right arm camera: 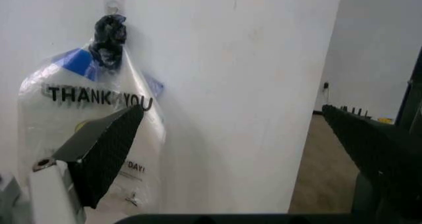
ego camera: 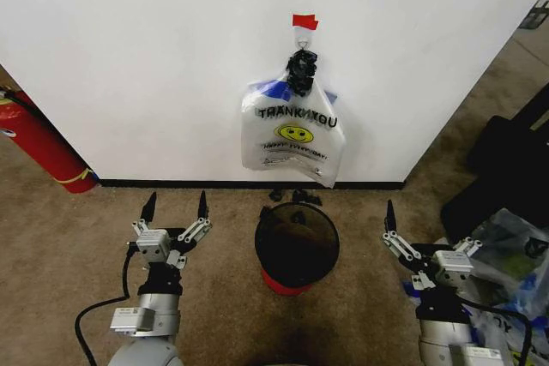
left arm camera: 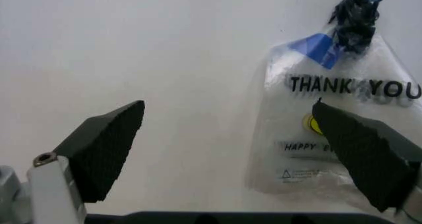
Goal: Pick up the garbage bag from the wall and place it over the trash bin.
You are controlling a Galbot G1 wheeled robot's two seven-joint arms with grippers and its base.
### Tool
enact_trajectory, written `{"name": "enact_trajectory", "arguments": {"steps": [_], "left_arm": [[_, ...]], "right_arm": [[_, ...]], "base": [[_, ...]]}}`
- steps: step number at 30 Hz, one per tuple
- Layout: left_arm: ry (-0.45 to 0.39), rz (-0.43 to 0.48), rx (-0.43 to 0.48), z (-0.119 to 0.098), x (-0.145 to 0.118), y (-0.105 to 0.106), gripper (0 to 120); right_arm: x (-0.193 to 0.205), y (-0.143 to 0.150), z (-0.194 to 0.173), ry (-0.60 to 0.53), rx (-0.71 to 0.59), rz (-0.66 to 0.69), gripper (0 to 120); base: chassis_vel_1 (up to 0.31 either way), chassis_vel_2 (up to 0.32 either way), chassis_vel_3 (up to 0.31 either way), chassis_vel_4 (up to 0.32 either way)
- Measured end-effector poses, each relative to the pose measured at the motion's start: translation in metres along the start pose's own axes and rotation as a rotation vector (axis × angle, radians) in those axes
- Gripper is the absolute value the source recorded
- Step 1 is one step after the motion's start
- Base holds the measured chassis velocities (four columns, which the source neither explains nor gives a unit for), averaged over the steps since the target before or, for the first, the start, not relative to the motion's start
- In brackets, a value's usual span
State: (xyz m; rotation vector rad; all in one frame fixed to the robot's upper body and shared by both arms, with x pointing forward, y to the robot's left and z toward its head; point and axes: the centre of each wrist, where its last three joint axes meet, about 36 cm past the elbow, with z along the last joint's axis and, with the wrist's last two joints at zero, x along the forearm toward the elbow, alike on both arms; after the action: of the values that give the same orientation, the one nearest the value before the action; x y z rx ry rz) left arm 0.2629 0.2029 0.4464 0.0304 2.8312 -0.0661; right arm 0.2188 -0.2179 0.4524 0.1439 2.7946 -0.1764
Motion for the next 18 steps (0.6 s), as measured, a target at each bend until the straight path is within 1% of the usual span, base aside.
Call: {"name": "enact_trajectory", "arguments": {"steps": [3, 6, 14, 18], "left_arm": [[0.001, 0.003, -0.004, -0.001, 0.000, -0.001, 100], [0.010, -0.001, -0.006, 0.003, 0.000, -0.001, 100], [0.008, 0.002, -0.016, 0.003, -0.002, 0.002, 100], [0.035, 0.006, -0.011, 0.000, 0.000, 0.001, 100]], "right_arm": [[-0.001, 0.000, 0.002, 0.007, -0.005, -0.002, 100], [-0.002, 0.002, 0.002, 0.042, -0.048, 0.005, 100], [-0.004, 0.004, 0.005, 0.059, -0.060, 0.001, 100], [-0.003, 0.008, -0.008, 0.133, -0.118, 0.034, 100]], "base": [[0.000, 0.000, 0.000, 0.000], [0.000, 0.000, 0.000, 0.000], [0.000, 0.000, 0.000, 0.000], [0.000, 0.000, 0.000, 0.000]]}}
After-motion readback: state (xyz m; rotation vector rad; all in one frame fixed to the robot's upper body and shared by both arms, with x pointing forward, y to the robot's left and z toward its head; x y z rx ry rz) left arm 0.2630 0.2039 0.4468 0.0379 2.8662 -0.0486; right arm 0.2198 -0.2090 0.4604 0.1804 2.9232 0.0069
